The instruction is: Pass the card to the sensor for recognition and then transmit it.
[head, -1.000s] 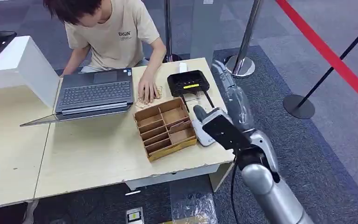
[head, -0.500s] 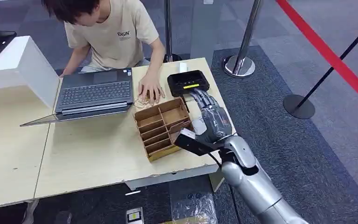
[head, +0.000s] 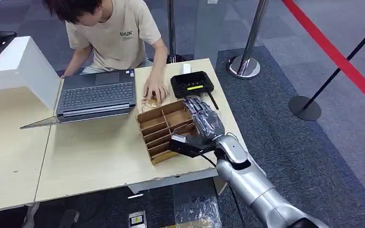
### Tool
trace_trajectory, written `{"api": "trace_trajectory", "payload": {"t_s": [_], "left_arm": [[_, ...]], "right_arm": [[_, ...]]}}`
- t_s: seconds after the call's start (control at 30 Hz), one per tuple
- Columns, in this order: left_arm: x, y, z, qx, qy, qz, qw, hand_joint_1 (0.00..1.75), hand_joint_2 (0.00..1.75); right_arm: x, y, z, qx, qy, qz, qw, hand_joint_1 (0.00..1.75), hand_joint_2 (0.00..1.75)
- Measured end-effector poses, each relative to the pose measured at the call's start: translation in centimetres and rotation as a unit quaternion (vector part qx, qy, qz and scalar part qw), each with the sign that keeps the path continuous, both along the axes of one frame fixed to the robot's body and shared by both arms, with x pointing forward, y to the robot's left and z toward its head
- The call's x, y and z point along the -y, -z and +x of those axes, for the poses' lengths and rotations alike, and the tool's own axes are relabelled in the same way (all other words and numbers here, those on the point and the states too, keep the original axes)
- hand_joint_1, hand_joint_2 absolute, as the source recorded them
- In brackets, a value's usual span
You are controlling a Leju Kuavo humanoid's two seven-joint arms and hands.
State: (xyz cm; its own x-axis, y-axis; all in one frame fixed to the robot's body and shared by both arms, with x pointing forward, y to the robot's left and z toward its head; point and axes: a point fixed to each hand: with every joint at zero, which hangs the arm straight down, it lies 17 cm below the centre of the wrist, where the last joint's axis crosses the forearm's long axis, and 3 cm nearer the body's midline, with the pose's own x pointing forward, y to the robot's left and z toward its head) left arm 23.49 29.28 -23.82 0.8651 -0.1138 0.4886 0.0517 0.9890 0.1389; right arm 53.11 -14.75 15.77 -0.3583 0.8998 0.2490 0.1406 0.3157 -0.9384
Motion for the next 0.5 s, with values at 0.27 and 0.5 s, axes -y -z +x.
{"api": "trace_trajectory", "payload": {"t_s": [0.27, 0.5], "left_arm": [[0.7, -0.1, 0.5, -0.002, 0.012, -0.001, 1.000, 0.00, 1.75], [0.9, -0.3, 0.8, 0.000, 0.014, -0.003, 1.000, 0.00, 1.75]], "right_arm": [[-0.5, 1.0, 0.9, -0.013, -0.002, -0.034, 0.999, 0.00, 1.75], [-0.5, 1.9, 1.1, -0.025, -0.001, -0.041, 0.999, 0.00, 1.75]]}}
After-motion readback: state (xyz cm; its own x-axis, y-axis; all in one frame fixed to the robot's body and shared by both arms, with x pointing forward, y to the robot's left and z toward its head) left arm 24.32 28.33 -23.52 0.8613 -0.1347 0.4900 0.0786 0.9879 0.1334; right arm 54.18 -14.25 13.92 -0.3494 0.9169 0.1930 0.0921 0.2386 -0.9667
